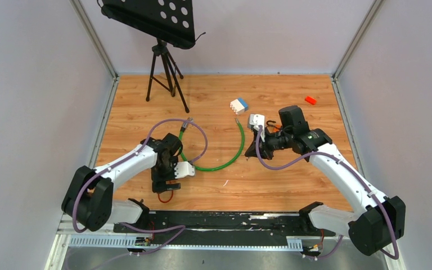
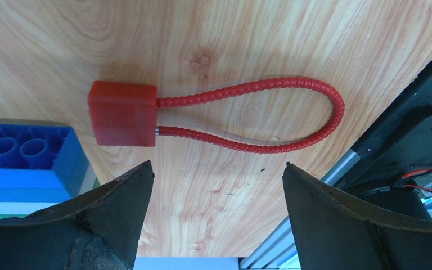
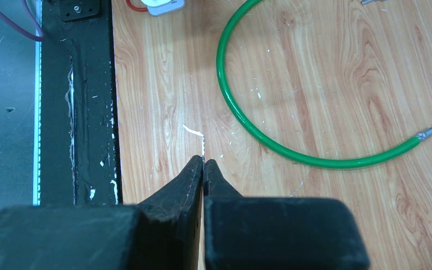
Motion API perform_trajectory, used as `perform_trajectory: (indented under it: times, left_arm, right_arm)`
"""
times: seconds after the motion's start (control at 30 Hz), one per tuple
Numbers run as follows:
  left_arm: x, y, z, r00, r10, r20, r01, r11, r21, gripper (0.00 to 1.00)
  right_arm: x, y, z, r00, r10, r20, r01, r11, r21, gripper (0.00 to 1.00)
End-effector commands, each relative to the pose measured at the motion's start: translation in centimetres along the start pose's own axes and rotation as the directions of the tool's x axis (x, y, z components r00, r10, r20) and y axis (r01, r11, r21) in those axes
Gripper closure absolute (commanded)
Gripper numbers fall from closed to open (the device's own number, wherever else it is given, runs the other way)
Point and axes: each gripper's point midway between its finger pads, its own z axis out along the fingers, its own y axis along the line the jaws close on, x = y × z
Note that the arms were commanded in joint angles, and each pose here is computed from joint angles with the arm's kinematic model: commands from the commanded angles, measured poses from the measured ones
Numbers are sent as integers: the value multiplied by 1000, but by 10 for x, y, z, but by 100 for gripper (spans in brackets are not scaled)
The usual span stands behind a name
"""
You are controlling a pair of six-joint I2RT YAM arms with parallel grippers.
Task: Unlock with the key
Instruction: Pick up the lock from the center of the board.
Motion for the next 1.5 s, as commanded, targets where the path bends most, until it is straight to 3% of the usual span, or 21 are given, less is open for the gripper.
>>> perform_trajectory:
  times: [0.0,0.3,0.7,0.87,1.2,1.47]
  left_arm:
    - [5,-4,7,999,-27,-18,28,999,43,8]
    - [2,16,24,993,-118,-29,120,989,88,8]
    - [-48,16,23,972,-196,128,168,964,204,6]
    - [-76,5,27,975,-152,164,114,969,220,12]
    - [-105,2,45,988,-17,154,2,995,101,23]
    - [-111,10,40,972,-9,234,9,1000,1,32]
  right_arm:
    - [-8,-1,1,999,-40,34,41,999,-13,100]
    - [-7,-1,1,999,-40,31,40,999,-9,100]
    - [-5,-5,2,999,-39,21,39,999,2,100]
    - [-3,-6,3,999,-37,16,37,999,6,100]
    - [-4,-7,1,999,-40,15,39,999,19,100]
    - [-2,-8,2,999,-36,8,36,999,17,100]
